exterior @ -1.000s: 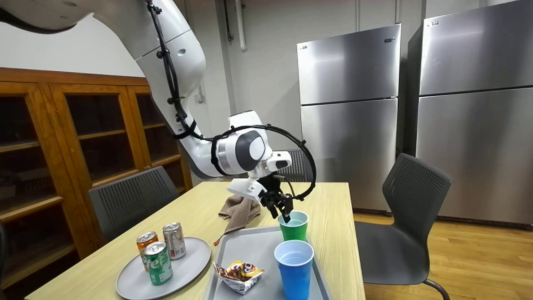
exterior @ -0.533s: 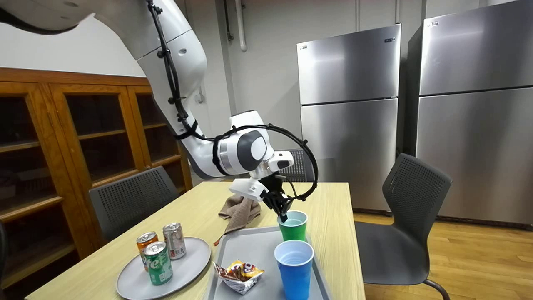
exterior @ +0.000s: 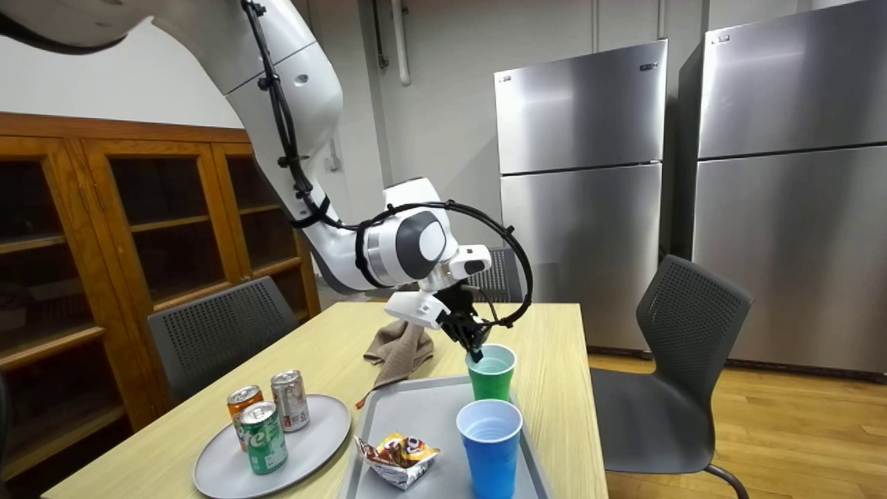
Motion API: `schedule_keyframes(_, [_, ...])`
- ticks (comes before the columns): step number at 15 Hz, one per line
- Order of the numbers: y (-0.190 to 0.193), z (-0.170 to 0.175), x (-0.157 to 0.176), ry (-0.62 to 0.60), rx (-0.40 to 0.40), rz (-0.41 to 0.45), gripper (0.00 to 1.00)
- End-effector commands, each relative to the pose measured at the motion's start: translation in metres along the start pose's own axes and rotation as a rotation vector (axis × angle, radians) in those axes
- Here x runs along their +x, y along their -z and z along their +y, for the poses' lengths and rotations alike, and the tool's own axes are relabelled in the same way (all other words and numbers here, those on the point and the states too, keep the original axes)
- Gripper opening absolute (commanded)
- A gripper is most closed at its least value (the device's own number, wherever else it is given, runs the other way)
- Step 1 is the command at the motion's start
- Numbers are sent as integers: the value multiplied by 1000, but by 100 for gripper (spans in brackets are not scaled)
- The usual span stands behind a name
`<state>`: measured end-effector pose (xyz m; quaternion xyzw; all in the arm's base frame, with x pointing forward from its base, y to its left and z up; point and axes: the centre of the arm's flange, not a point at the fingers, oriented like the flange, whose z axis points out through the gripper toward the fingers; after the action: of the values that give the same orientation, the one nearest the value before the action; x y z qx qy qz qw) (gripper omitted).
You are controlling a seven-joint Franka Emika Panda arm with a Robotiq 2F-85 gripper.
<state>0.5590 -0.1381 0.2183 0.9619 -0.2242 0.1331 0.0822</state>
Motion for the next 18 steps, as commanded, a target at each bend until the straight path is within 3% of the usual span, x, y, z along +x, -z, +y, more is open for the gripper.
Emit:
schedule_keyframes(1, [24, 4, 2, -17, 11, 36, 1])
schedule_keyframes(18, [30, 24, 68, -94, 32, 109, 1])
